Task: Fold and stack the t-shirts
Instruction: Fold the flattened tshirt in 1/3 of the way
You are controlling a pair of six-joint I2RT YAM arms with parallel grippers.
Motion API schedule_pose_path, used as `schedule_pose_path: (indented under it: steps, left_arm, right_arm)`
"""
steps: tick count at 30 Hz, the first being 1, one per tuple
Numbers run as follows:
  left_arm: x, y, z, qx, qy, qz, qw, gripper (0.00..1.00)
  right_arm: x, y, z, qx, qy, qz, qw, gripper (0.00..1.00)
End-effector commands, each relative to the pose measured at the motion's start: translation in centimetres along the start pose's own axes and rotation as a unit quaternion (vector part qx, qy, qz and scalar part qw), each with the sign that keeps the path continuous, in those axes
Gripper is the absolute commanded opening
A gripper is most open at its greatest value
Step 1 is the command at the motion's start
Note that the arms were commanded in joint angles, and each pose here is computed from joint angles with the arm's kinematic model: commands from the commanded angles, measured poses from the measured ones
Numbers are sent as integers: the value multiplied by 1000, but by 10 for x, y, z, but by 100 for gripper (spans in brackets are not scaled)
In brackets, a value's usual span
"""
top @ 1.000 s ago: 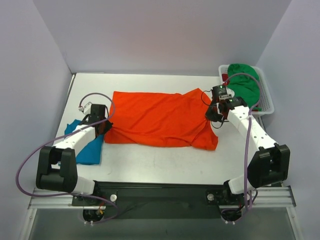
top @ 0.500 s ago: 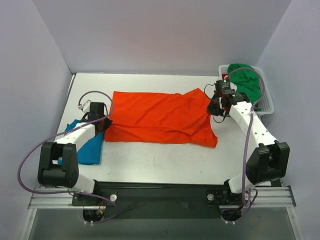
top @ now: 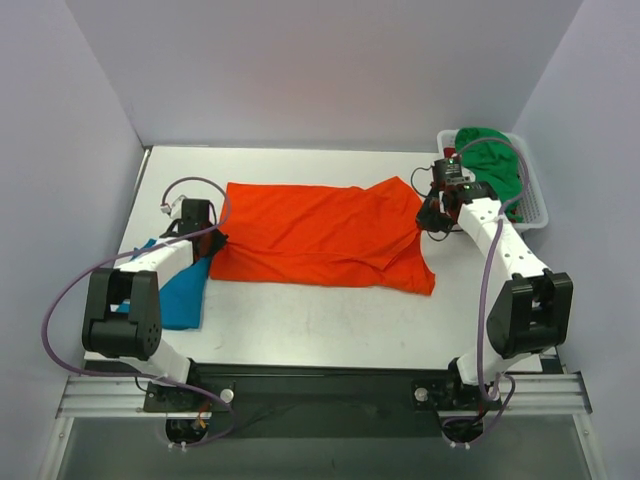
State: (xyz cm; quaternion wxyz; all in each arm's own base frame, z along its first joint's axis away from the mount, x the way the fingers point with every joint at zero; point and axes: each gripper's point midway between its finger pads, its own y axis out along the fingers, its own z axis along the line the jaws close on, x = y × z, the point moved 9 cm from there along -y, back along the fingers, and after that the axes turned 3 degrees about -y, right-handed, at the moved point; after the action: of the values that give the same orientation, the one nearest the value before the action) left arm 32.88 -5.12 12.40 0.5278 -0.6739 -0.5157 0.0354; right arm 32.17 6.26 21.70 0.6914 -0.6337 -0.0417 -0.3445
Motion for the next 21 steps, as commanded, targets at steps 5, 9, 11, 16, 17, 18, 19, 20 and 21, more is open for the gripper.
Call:
schedule_pose_path:
  steps: [5,9,11,16,17,18,19,20,21]
  left_arm:
    - [19,4,-12,-34,-1,-15,999,26]
    - [20,-1,-13,-48,7,-17,999,62]
    - [17,-3,-9,-46,8,-16,999,80]
    - [12,-19,5,-39,7,-28,999,83]
    - [7,-23,11,-37,6,-28,999,84]
    - [5,-25,15,-35,5,-28,999,83]
    - [3,-25,20,-26,4,-32,999,84]
    - [-3,-25,29,-14,3,-32,999,84]
    - [-4,-25,33,-8,-2,-38,999,83]
  right_arm:
    - [12,14,0,5,4,10,1000,0]
    - [18,32,2,19,2,32,999,17]
    - [21,38,2,27,4,42,999,35]
    - [10,33,-4,23,15,46,999,58]
    - [9,26,-5,26,17,40,999,59]
    - [5,24,-6,26,20,42,999,59]
    - [-6,26,-12,20,24,51,998,59]
    - [-12,25,-14,21,31,53,998,59]
    - [-13,18,-14,33,35,39,998,60]
